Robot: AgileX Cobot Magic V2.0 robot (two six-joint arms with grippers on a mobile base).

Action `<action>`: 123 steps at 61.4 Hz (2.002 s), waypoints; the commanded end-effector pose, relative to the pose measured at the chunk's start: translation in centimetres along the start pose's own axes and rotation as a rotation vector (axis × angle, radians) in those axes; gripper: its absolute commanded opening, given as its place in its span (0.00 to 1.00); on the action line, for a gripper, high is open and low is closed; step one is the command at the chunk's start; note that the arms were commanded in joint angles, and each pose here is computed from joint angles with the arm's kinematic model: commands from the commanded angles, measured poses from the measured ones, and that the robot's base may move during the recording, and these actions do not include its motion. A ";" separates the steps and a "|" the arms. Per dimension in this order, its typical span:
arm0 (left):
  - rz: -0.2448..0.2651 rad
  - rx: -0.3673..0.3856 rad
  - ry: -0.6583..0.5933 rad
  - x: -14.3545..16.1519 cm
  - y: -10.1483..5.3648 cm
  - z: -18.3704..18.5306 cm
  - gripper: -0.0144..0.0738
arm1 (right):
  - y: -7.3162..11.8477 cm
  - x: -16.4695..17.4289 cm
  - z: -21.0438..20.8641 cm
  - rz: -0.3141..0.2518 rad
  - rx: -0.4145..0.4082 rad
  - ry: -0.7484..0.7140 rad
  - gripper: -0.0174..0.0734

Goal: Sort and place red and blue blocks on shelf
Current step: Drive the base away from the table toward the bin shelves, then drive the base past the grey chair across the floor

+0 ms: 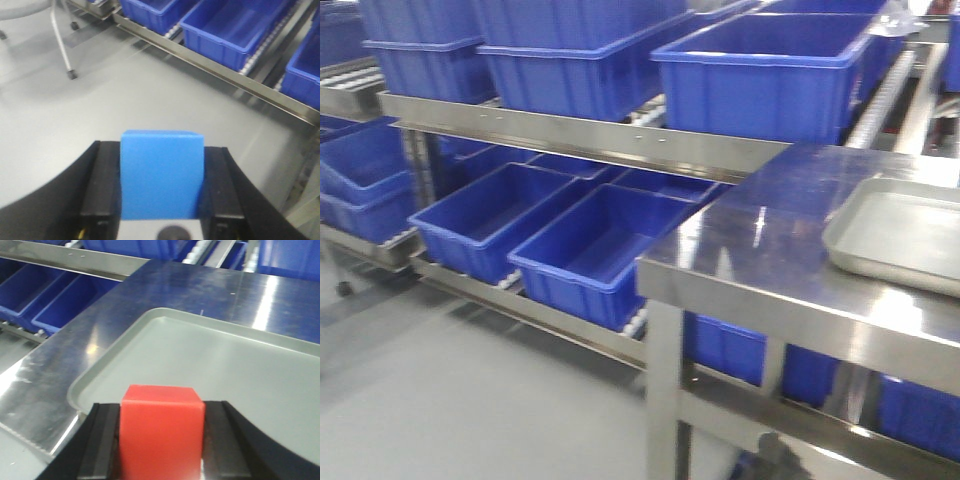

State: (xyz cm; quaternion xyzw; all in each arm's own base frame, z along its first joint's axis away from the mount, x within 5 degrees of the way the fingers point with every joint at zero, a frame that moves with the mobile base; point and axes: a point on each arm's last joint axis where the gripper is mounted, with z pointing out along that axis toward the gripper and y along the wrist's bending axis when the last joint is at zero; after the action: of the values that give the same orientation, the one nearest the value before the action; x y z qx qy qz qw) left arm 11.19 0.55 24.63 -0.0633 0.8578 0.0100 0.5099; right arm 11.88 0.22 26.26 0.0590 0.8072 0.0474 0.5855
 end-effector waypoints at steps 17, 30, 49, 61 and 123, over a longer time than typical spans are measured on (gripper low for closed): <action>0.006 0.031 -0.091 -1.4 -0.3 -0.4 0.30 | 0.4 -1.7 -0.3 -0.021 -0.031 -0.113 0.24; 0.006 0.031 -0.091 -1.4 -0.3 -0.4 0.30 | 0.4 -1.7 -0.3 -0.021 -0.031 -0.113 0.24; 0.006 0.031 -0.091 -1.4 -0.3 -0.4 0.30 | 0.4 -1.7 -0.3 -0.021 -0.031 -0.113 0.24; 0.006 0.031 -0.091 -1.4 -0.3 -0.4 0.30 | 0.4 -1.7 -0.3 -0.021 -0.031 -0.113 0.24; 0.006 0.031 -0.091 -1.4 -0.3 -0.4 0.30 | 0.4 -1.7 -0.3 -0.021 -0.031 -0.113 0.24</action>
State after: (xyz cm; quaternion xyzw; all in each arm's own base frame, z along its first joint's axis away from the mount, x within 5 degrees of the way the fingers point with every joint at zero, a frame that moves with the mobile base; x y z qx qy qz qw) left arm 11.19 0.55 24.63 -0.0633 0.8578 0.0100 0.5099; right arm 11.88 0.22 26.26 0.0590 0.8072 0.0474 0.5855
